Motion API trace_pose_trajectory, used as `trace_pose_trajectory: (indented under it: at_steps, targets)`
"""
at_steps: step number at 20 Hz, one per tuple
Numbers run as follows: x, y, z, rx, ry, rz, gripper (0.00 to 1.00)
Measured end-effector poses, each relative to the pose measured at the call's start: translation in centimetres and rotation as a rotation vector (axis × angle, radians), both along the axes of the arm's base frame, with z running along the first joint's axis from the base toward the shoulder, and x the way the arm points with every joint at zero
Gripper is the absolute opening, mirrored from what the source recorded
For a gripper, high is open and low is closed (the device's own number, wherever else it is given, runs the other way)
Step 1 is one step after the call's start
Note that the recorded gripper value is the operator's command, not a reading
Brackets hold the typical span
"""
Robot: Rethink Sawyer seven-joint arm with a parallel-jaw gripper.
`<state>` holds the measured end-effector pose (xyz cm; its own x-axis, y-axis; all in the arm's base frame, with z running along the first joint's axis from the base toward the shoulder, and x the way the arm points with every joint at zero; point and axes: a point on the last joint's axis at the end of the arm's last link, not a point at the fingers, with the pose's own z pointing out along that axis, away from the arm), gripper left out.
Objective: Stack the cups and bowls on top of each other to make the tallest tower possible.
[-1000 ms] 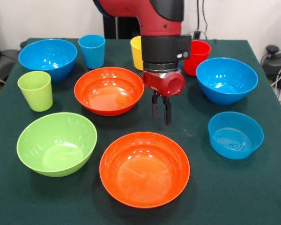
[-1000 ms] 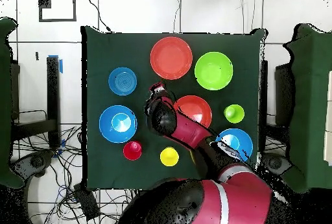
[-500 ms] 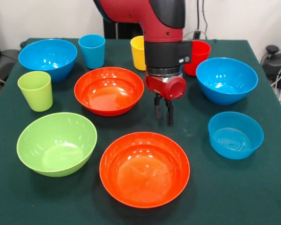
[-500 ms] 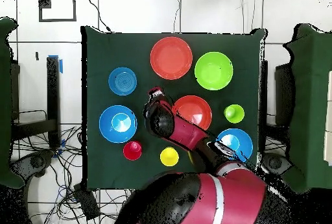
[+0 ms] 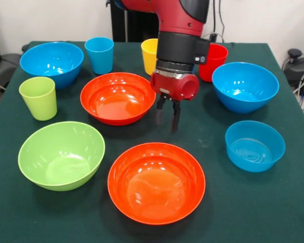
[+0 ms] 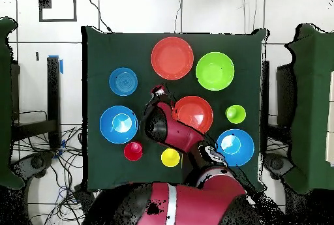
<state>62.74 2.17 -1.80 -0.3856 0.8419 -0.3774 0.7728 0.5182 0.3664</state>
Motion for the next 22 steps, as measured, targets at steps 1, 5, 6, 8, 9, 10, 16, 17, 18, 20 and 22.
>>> trace_pose_trajectory:
  at_steps: [1, 5, 6, 8, 9, 10, 16, 17, 18, 20, 22]
  targets:
    - [0.1, -0.2, 0.1, -0.008, -0.007, -0.001, 1.00]
    - [0.6, -1.9, 1.4, -0.078, -0.056, -0.033, 1.00]
    - [0.7, -2.3, 1.6, -0.091, -0.061, -0.044, 1.00]
    - [0.9, -3.2, 1.9, -0.112, -0.061, -0.073, 1.00]
    - [1.0, -3.7, 2.1, -0.124, -0.062, -0.095, 1.00]
    - [1.3, -4.2, 2.4, -0.140, -0.064, -0.122, 1.00]
    - [2.5, -5.5, 3.3, -0.189, -0.071, -0.230, 1.00]
    - [2.6, -5.5, 3.4, -0.191, -0.071, -0.236, 1.00]
    - [3.0, -5.4, 3.5, -0.194, -0.069, -0.253, 1.00]
    - [3.3, -5.2, 3.4, -0.197, -0.069, -0.260, 1.00]
    - [3.5, -5.1, 3.4, -0.201, -0.070, -0.264, 1.00]
